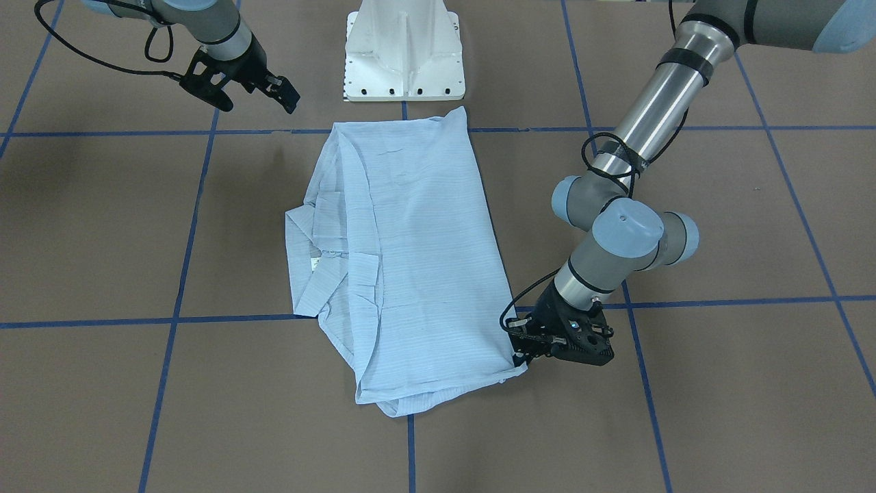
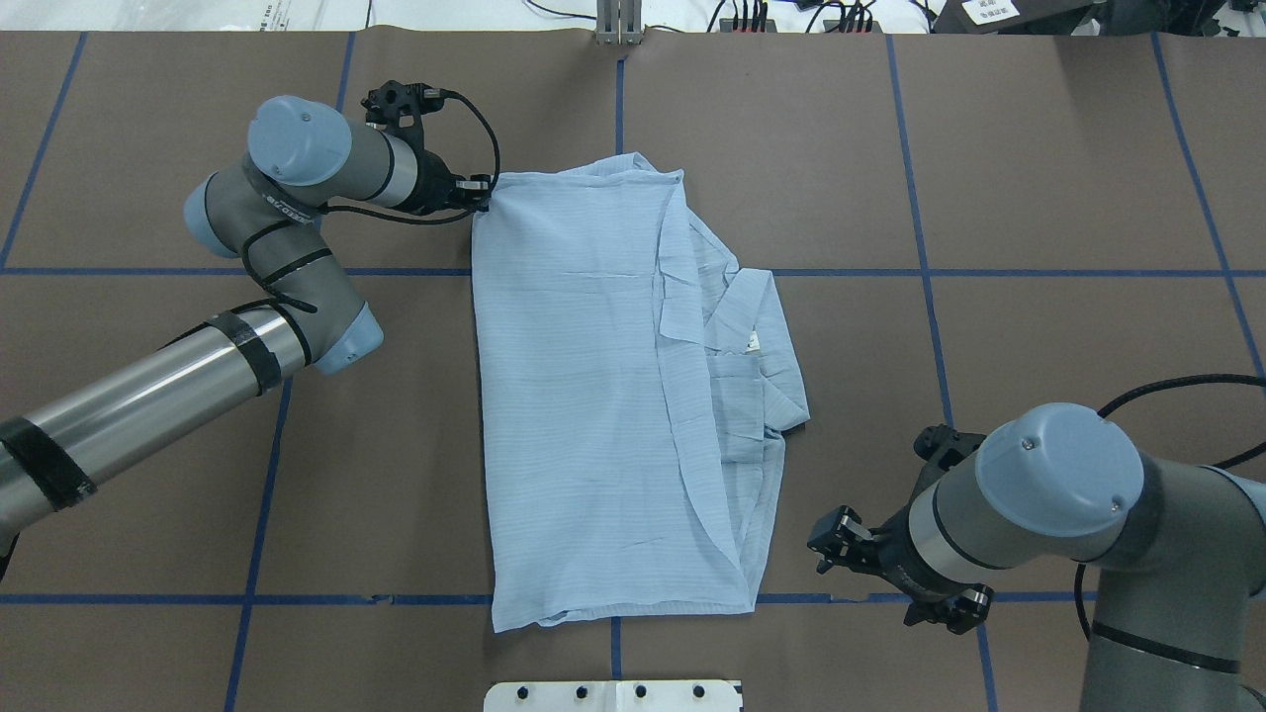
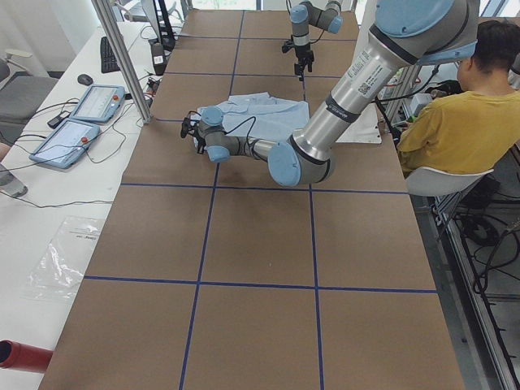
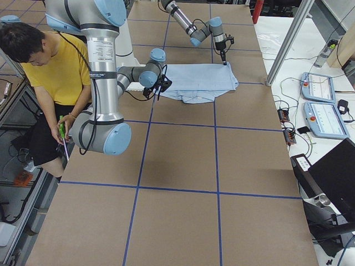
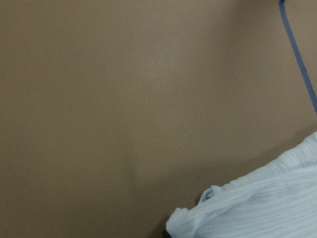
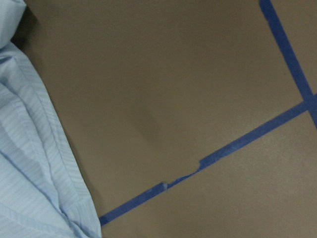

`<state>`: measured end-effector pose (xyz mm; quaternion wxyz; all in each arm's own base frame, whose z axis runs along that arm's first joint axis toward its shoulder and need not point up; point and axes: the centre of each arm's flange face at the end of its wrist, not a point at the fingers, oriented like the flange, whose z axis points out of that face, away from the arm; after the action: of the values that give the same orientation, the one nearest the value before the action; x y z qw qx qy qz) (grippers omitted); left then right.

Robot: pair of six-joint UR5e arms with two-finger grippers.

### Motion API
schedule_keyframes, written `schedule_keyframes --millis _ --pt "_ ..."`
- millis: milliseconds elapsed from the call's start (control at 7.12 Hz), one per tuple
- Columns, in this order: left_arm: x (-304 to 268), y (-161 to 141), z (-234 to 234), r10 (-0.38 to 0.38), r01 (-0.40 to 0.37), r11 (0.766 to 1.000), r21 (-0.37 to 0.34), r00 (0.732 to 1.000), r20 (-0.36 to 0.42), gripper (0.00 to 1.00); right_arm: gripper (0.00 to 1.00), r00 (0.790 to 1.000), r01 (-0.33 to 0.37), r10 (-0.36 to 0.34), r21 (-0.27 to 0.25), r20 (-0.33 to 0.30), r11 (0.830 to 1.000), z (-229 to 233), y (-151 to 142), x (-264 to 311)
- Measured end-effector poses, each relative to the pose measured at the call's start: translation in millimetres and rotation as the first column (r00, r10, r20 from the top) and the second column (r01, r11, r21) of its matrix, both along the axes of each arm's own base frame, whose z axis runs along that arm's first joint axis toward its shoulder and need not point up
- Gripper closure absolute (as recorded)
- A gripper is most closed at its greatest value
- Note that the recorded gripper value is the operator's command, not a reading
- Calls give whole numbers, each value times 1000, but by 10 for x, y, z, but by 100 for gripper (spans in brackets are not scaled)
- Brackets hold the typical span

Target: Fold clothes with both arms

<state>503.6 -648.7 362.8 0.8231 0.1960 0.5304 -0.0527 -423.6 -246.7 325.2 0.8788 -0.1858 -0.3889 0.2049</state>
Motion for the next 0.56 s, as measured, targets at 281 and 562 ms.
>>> schedule_keyframes --millis 281,562 --pt "-138 64 -40 -2 2 1000 19 1000 -23 28 0 997 74 -79 187 19 980 -161 -25 -309" --pt "-326 231 33 -1 2 999 35 999 -41 27 0 984 180 -171 396 -59 901 -364 -59 -712"
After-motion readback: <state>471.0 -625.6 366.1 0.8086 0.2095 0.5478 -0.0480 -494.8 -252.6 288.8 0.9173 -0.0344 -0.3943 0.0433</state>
